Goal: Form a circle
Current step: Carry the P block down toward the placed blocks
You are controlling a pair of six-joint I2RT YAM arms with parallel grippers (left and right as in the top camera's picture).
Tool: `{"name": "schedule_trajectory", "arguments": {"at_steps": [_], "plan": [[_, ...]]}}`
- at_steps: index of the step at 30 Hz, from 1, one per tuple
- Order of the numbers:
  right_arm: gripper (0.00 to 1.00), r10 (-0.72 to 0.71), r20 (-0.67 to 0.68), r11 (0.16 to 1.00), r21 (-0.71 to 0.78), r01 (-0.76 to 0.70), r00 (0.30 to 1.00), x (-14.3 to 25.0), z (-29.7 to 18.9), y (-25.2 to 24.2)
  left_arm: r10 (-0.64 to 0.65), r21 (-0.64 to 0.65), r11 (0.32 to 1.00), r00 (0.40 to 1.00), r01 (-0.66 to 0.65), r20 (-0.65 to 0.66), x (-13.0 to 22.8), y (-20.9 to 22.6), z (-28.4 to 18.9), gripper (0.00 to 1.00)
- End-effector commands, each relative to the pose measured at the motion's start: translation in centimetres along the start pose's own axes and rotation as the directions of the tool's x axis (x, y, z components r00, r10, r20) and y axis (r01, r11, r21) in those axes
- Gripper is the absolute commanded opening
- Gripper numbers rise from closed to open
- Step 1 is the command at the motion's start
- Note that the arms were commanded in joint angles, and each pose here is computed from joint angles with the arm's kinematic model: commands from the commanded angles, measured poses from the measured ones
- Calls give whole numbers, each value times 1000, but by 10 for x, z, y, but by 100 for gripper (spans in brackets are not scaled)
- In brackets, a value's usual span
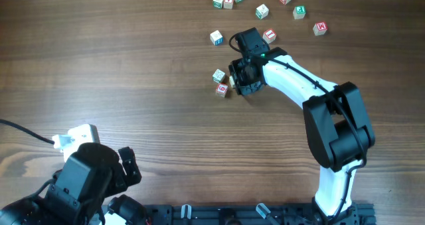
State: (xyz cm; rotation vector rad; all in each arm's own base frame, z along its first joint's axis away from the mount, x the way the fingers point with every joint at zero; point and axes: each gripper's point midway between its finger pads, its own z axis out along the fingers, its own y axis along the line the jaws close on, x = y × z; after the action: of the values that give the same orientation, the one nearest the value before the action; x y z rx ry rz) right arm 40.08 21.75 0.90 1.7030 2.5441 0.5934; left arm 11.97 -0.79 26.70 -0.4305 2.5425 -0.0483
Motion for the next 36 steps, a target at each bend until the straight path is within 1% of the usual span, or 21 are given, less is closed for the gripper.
{"name": "schedule_trajectory", "arguments": {"at_steps": [1, 3, 7, 8, 10, 16, 20, 25, 27, 33, 36], "plan": [[57, 12, -2, 1000, 23, -12, 1000, -1, 8, -6, -16, -2, 1000, 1000, 16, 0, 0, 1, 0, 100], [62, 11, 1, 1000, 17, -11, 1000, -5, 7, -5, -16, -2, 1000, 1000, 16, 0, 0, 1, 0, 100], [63, 25, 10, 999, 27, -25, 1000, -19, 4, -7, -16, -2, 1000, 1000, 16, 0, 0, 1, 0, 100], [61, 31, 13, 999, 30, -32, 999, -22, 3, -8, -16, -2, 1000, 1000, 16, 0, 0, 1, 0, 100], [55, 13, 10, 1000, 25, -13, 1000, -24, 3, -7, -16, -2, 1000, 1000, 16, 0, 0, 1, 0, 100], [54, 8, -9, 1000, 21, -8, 1000, -21, 3, -5, -16, -2, 1000, 1000, 16, 0, 0, 1, 0, 100], [54, -44, -10, 999, -1, 44, 999, -20, 3, 0, -16, -2, 1000, 1000, 16, 0, 0, 1, 0, 100], [46, -44, -10, 999, -1, 44, 999, -20, 3, 0, -16, -2, 1000, 1000, 16, 0, 0, 1, 0, 100], [46, -47, -10, 999, 0, 47, 999, -20, 3, 0, -16, -2, 1000, 1000, 16, 0, 0, 1, 0, 100], [54, -73, -10, 997, 0, 73, 997, -20, 4, 0, -16, -2, 1000, 1000, 16, 0, 0, 1, 0, 100], [55, -74, -10, 997, 0, 74, 997, -20, 4, -1, -16, -2, 1000, 1000, 16, 0, 0, 1, 0, 100]]}}
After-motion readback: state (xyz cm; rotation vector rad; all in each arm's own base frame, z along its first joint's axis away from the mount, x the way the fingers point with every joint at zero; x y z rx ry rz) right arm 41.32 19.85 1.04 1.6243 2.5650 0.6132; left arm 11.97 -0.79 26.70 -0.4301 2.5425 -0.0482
